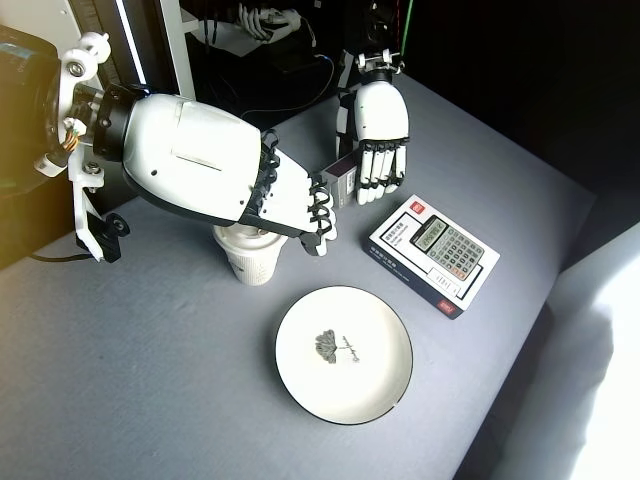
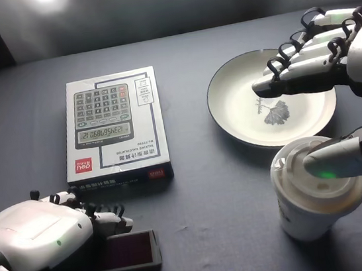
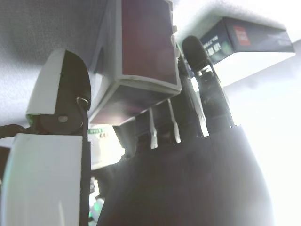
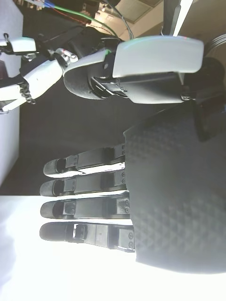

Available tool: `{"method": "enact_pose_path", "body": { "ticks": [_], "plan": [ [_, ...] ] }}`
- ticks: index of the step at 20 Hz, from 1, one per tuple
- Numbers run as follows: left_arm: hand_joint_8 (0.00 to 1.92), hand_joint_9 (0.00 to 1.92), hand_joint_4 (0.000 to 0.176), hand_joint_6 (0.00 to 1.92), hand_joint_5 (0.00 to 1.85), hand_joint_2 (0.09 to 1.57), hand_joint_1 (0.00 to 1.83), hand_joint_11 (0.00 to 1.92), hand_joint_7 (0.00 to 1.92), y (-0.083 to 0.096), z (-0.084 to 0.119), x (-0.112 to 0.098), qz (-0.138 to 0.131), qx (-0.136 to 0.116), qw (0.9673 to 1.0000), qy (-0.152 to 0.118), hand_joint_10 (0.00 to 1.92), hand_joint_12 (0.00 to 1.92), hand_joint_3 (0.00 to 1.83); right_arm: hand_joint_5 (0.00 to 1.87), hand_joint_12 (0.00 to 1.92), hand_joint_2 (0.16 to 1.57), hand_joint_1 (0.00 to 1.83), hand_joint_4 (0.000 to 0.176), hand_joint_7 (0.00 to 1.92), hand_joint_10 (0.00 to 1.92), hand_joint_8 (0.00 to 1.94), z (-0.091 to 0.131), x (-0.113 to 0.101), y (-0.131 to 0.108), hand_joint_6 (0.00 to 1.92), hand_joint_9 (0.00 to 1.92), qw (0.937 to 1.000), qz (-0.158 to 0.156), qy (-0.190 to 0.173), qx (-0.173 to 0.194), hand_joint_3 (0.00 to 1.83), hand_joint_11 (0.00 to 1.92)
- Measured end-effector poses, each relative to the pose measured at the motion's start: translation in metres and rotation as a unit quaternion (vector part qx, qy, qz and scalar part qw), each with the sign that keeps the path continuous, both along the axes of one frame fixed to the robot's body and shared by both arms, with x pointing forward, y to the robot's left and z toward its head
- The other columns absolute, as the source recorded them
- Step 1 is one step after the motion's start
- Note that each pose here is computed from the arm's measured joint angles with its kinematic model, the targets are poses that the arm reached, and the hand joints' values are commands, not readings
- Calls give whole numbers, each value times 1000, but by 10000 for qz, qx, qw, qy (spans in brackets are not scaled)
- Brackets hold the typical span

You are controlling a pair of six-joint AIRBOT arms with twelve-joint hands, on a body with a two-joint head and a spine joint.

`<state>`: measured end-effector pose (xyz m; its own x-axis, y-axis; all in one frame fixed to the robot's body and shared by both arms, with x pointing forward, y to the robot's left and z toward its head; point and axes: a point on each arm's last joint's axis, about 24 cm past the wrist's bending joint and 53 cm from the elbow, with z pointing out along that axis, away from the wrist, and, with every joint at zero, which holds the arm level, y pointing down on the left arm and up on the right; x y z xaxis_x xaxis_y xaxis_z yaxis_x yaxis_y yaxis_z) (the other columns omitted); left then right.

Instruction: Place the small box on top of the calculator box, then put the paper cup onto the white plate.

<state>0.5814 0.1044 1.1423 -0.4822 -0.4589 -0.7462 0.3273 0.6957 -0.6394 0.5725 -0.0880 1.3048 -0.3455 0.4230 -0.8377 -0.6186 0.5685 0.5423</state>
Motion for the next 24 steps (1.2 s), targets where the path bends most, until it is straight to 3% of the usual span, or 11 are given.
{"method": "enact_pose_path", "body": {
  "ticks": [3, 4, 5, 7, 8, 11, 15, 16, 18, 23, 24],
  "plan": [
    [36, 854, 0, 23, 716, 1196, 1188, 316, 878, 4, 1, 4, 74, -17, 10000, -21, 97, 1110, 4, 300, 731, 1172, 169, 0, 281, 3, 2, -2, 0, -1, 1, 259, 10000, -23, -13, -76, 1, 0],
    [1264, 791, 0, 1060, 658, 1226, 1223, 376, 864, 5, 2, 5, 94, -16, 9999, -42, 528, 1270, 1, 301, 749, 1176, 135, 0, 291, 5, 4, -2, 0, -1, 2, 269, 10000, -19, -22, -70, 2, 0],
    [1264, 791, 0, 1060, 658, 1226, 1223, 376, 864, 5, 1, 6, 101, -26, 9999, -52, 528, 1270, 1, 301, 749, 1176, 135, 0, 291, 5, 4, -5, -1, -1, 2, 269, 10000, -9, -9, -77, 2, 0],
    [1391, 672, 0, 1109, 735, 1224, 1316, 448, 822, 3, 1, 7, 103, -55, 9999, -58, 1433, 1424, 0, 300, 724, 1177, 159, 0, 279, 4, 3, -17, -2, -2, 4, 256, 9998, -7, 86, -183, 0, 0],
    [1404, 672, 0, 1040, 796, 1212, 1345, 505, 818, 3, 1, 7, 105, -57, 9999, -55, 1533, 1448, 0, 307, 753, 1172, 156, 0, 298, 5, 3, -21, -1, -4, 3, 277, 9996, -33, 120, -252, 0, 0],
    [1362, 765, 0, 967, 875, 1171, 1235, 540, 895, 2, 9, 11, 136, -131, 9998, -119, 1191, 1410, 1, 312, 754, 1173, 186, 0, 299, 4, 3, -13, 2, -9, 2, 277, 9999, -74, 14, -131, 1, 0],
    [1392, 721, 0, 1007, 853, 1182, 1225, 469, 871, 5, 26, 19, 263, -216, 9991, -246, 1200, 1461, 2, 292, 758, 1172, 168, 0, 282, 3, 2, -13, 1, -8, 2, 267, 9999, -62, 27, -116, 0, 0],
    [1353, 699, 0, 1004, 833, 1188, 1328, 476, 870, 8, 32, 23, 310, -255, 9988, -263, 1426, 1473, 2, 308, 785, 1172, 188, 0, 291, 5, 3, -13, 1, -8, 5, 277, 9999, -64, 45, -106, 0, 0],
    [1346, 728, 0, 952, 888, 1166, 1238, 484, 899, 8, 41, 31, 302, -259, 9987, -321, 1214, 1437, 1, 318, 810, 1163, 214, 0, 304, 6, 5, -14, 1, -8, 6, 286, 9999, -59, 87, -69, 0, 0],
    [1364, 702, 0, 1001, 853, 1179, 1228, 440, 886, 8, 70, 51, 241, -280, 9981, -498, 1176, 1445, 0, 329, 782, 1171, 217, 0, 304, 0, 0, -13, 4, -13, 4, 277, 9996, 32, 229, 144, 1, 0],
    [1362, 678, 0, 1048, 788, 1201, 1323, 452, 859, 9, 78, 57, 265, -285, 9977, -556, 1452, 1456, 1, 313, 727, 1179, 192, 0, 292, 1, 0, -12, 4, -14, 2, 258, 9996, 76, 209, 182, 3, 0]
  ]
}}
